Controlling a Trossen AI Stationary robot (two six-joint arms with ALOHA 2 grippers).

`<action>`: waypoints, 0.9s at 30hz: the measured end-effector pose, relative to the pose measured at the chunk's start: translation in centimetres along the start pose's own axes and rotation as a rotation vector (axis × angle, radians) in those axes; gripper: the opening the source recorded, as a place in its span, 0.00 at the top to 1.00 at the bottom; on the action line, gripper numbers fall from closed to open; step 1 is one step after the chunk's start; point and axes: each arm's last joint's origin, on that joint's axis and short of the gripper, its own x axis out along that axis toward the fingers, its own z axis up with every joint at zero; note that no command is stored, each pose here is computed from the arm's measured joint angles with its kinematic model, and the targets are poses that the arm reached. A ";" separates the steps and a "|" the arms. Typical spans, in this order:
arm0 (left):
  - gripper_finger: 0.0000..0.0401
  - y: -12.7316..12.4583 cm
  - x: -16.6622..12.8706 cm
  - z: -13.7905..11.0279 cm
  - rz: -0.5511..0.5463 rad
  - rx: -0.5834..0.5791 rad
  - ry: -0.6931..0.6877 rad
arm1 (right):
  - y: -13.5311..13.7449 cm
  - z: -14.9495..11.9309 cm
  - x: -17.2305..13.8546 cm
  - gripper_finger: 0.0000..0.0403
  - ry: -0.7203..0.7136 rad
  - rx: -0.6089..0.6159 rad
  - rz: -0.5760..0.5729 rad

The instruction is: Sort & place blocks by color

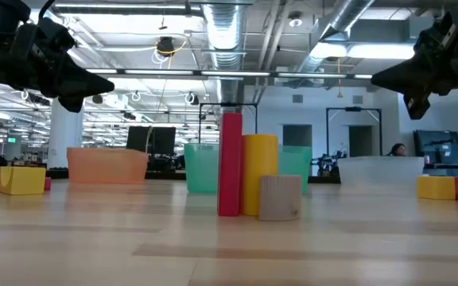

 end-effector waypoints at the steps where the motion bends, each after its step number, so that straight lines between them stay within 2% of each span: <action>1: 1.00 0.0 0.0 0.0 0.000 0.000 0.000 | 0.0 0.0 0.0 0.89 0.000 0.000 -0.001; 15: 1.00 0.0 0.0 0.0 0.000 -0.012 0.000 | 0.0 0.0 0.0 0.89 -0.004 0.000 -0.009; 17: 1.00 0.0 0.0 0.0 -0.002 -0.099 -0.004 | 0.0 0.0 0.0 0.89 -0.005 0.000 -0.010; 19: 1.00 0.0 0.0 0.2 -0.011 -0.264 -0.023 | 0.0 0.0 0.0 0.89 -0.004 0.000 -0.009; 24: 1.00 0.3 -0.1 1.0 0.085 -0.524 -0.140 | 0.0 0.1 0.0 0.89 -0.010 -0.026 -0.009; 27: 1.00 0.4 -0.1 1.2 0.137 -0.570 -0.194 | 0.0 0.3 0.0 0.89 -0.058 -0.006 -0.033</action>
